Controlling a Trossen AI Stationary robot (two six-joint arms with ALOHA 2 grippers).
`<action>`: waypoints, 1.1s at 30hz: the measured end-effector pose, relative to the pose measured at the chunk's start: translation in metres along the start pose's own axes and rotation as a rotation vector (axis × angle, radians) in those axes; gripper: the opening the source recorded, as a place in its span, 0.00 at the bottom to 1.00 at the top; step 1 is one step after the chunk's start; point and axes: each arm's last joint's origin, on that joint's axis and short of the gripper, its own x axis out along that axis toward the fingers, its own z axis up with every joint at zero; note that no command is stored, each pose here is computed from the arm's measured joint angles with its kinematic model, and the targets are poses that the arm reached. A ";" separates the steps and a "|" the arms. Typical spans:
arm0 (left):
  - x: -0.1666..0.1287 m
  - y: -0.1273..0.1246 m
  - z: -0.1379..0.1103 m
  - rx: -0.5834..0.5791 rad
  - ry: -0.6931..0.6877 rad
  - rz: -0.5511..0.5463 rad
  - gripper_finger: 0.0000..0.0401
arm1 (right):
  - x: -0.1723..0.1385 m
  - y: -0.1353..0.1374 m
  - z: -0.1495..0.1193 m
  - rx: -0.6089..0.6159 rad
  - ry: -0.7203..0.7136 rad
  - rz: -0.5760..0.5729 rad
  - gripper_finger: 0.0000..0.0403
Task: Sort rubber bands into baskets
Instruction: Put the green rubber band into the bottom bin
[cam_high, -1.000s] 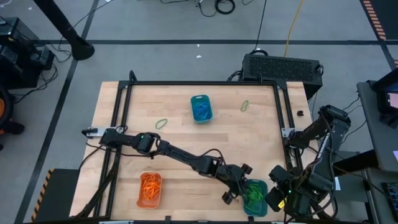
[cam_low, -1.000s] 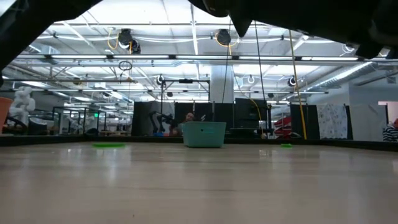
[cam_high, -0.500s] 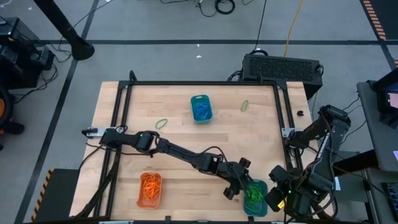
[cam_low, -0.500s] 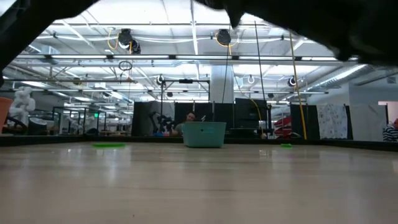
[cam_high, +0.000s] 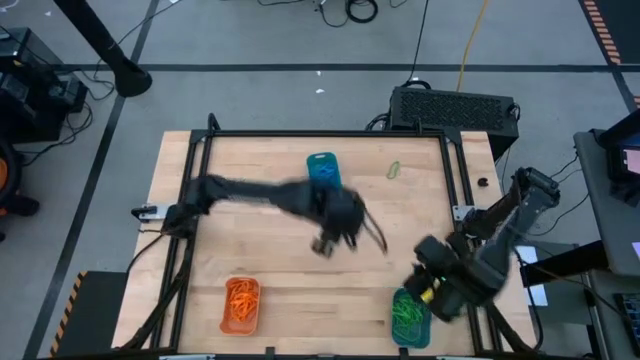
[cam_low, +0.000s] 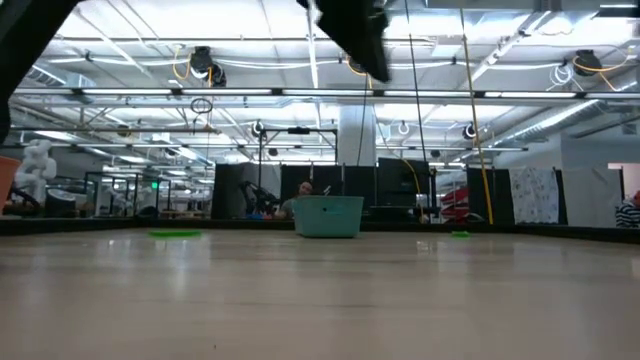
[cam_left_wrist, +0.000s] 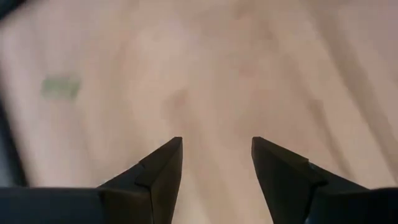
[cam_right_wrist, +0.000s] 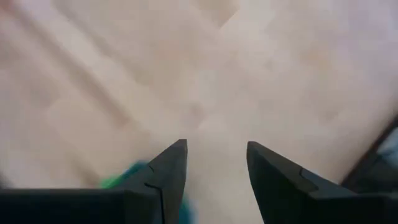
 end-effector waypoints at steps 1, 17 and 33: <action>-0.015 0.010 -0.008 -0.054 0.009 0.000 0.50 | 0.004 -0.002 0.009 -0.028 -0.003 -0.035 0.39; -0.143 -0.001 -0.157 -0.474 -0.290 0.081 0.50 | 0.097 -0.124 0.134 0.152 -0.121 -0.087 0.40; -0.103 -0.048 -0.178 -0.497 -0.480 0.038 0.50 | 0.225 -0.185 0.182 0.390 -0.020 -0.086 0.40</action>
